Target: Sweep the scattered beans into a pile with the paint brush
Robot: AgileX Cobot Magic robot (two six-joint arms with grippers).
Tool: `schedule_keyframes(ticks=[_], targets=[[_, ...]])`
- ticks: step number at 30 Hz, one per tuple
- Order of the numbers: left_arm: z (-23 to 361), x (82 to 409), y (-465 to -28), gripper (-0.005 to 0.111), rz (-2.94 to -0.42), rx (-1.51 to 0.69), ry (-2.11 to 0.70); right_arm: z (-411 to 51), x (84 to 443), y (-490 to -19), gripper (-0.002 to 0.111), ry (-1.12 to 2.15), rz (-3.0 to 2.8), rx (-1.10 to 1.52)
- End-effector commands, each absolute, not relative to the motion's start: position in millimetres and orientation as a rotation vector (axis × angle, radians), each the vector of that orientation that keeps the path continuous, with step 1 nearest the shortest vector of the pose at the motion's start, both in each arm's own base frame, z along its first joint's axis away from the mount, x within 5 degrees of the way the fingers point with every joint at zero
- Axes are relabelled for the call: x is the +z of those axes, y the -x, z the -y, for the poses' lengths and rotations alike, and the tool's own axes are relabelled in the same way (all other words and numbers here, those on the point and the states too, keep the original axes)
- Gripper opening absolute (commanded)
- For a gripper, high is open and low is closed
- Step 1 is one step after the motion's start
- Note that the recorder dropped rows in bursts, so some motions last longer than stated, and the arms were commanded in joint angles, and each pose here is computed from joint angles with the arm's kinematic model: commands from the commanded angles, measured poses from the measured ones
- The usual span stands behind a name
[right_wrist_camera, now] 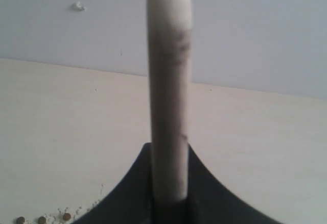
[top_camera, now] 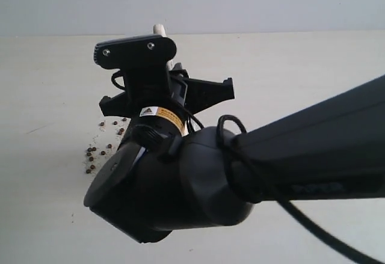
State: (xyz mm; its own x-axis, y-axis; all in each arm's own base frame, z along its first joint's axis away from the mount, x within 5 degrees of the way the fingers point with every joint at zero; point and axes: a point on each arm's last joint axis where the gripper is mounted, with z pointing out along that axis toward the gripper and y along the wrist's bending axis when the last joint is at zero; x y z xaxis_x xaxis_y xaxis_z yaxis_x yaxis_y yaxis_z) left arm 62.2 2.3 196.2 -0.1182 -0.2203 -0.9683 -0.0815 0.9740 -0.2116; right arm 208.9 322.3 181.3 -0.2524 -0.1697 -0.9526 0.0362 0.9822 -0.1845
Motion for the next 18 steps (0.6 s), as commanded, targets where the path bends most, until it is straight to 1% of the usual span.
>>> schedule_keyframes(ticks=[1,3,6,12,15,18], targets=[[-2,196,-62,0.000,-1.684,-0.126,0.236,-319,208,-208,0.000,0.215,-1.757,-0.255],[-2,196,-62,0.000,-1.684,-0.126,0.236,-313,210,-211,0.000,0.275,-1.724,-0.296],[-2,196,-62,0.000,-1.684,-0.126,0.236,-296,198,-223,0.000,0.325,-1.697,-0.371],[-2,196,-62,0.000,-1.684,-0.126,0.236,-261,151,-250,0.000,0.271,-1.716,-0.413],[-2,196,-62,0.000,-1.684,-0.126,0.236,-264,136,-259,0.000,0.318,-1.735,-0.348],[-2,196,-62,0.000,-1.684,-0.126,0.236,-273,132,-262,0.000,0.346,-1.749,-0.267]])
